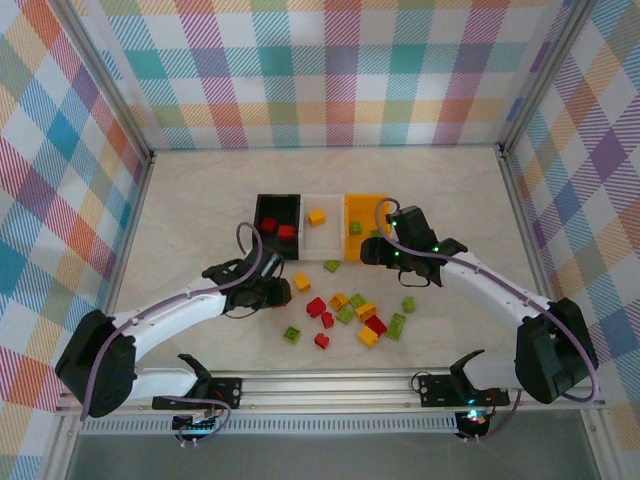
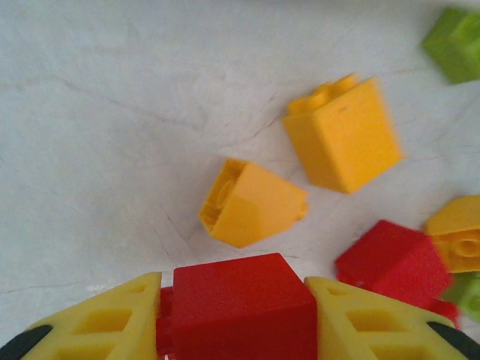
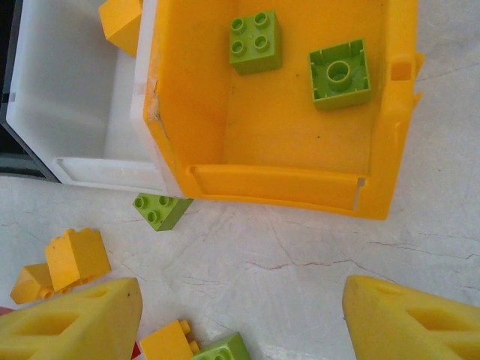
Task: Sort the legos into containers by color
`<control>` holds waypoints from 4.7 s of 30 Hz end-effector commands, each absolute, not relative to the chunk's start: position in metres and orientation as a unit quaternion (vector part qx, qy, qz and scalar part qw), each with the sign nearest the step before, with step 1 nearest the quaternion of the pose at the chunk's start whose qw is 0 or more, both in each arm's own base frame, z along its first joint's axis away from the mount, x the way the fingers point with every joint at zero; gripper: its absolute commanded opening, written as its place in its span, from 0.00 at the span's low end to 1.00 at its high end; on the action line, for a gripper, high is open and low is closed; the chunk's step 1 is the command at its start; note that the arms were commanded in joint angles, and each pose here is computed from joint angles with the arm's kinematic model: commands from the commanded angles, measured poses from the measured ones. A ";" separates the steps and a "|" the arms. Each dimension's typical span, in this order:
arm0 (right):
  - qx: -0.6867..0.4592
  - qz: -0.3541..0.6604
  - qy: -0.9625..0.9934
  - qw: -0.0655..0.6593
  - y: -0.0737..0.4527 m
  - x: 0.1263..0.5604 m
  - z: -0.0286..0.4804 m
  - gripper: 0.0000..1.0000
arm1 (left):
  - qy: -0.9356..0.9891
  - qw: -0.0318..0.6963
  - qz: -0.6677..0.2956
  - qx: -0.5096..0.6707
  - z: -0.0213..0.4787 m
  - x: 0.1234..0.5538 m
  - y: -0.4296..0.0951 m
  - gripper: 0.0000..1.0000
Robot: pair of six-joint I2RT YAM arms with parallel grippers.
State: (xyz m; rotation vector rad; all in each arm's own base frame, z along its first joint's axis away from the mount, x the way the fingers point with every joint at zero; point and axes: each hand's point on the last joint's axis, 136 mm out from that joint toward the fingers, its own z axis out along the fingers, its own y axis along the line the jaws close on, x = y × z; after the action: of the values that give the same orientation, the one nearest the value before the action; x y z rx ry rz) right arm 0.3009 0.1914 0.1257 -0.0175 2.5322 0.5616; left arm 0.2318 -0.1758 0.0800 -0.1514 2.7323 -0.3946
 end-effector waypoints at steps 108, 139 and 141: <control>0.022 0.105 0.959 0.263 0.201 0.395 0.126 0.71 | 0.979 0.114 -0.158 0.053 0.051 0.149 -0.185 0.93; 0.061 0.116 0.951 0.281 0.159 0.346 0.129 0.71 | 0.970 0.167 -0.115 0.133 0.084 0.177 -0.241 0.37; 0.067 0.116 0.952 0.277 0.155 0.338 0.124 0.71 | 0.966 0.185 -0.138 0.119 0.103 0.202 -0.254 0.36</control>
State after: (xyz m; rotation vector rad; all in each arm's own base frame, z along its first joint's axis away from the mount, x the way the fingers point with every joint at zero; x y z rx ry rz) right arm 0.3431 0.1589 0.1215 0.1347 2.5763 0.2855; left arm 0.1725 -0.2383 0.0717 0.3863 2.7929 -0.3018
